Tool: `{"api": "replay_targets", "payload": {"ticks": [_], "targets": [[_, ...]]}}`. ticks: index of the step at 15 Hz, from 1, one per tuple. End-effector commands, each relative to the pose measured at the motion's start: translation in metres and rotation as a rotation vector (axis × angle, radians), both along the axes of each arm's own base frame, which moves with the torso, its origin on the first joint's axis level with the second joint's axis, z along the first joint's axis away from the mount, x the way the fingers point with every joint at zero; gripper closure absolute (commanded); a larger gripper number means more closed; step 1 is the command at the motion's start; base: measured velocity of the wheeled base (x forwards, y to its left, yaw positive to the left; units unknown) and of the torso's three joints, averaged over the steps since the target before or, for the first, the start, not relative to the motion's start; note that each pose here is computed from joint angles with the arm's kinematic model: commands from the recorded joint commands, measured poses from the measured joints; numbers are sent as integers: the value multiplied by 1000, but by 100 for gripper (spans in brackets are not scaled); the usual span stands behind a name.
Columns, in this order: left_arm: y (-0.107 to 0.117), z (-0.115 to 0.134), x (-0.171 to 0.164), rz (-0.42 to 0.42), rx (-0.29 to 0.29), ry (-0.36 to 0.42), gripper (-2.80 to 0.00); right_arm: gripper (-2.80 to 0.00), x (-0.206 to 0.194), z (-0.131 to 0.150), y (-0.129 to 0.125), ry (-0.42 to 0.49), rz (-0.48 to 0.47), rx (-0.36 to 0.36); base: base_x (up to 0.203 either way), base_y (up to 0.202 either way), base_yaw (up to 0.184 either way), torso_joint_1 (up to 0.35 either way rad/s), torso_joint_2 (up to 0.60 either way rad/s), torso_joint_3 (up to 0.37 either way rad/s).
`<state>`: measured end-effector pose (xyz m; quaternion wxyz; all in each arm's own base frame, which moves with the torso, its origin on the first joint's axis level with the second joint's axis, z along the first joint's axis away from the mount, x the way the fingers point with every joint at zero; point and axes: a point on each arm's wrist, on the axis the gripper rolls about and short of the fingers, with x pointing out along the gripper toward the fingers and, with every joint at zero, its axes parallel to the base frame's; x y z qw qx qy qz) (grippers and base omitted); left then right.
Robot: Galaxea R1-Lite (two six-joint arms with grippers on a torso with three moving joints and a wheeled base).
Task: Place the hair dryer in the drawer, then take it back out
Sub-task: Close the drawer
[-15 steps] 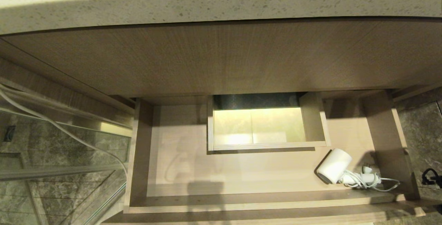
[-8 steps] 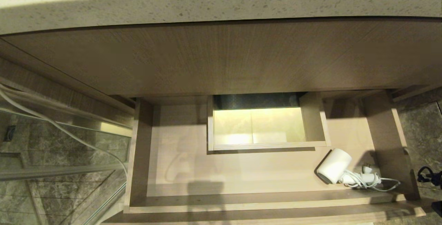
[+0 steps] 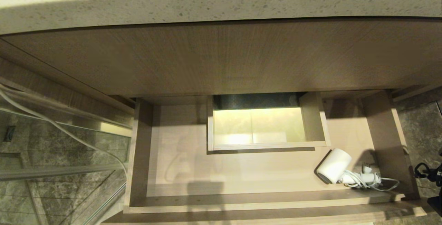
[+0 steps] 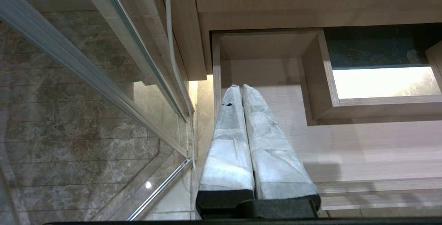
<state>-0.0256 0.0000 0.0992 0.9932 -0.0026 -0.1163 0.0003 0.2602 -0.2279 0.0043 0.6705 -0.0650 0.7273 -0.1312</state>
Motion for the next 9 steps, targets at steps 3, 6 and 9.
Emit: {"api": "replay_targets", "payload": {"ticks": [3,6,9], "targets": [[0,-11,4,0,-1,38,0,0,4,4,1,-32,13,-18,0,0,0,0,0,0],[0,-11,4,0,-1,38,0,0,9,8,2,-76,27,-20,0,0,0,0,0,0],[0,-11,4,0,-1,38,0,0,13,11,3,-110,34,-40,0,0,0,0,0,0]]}}
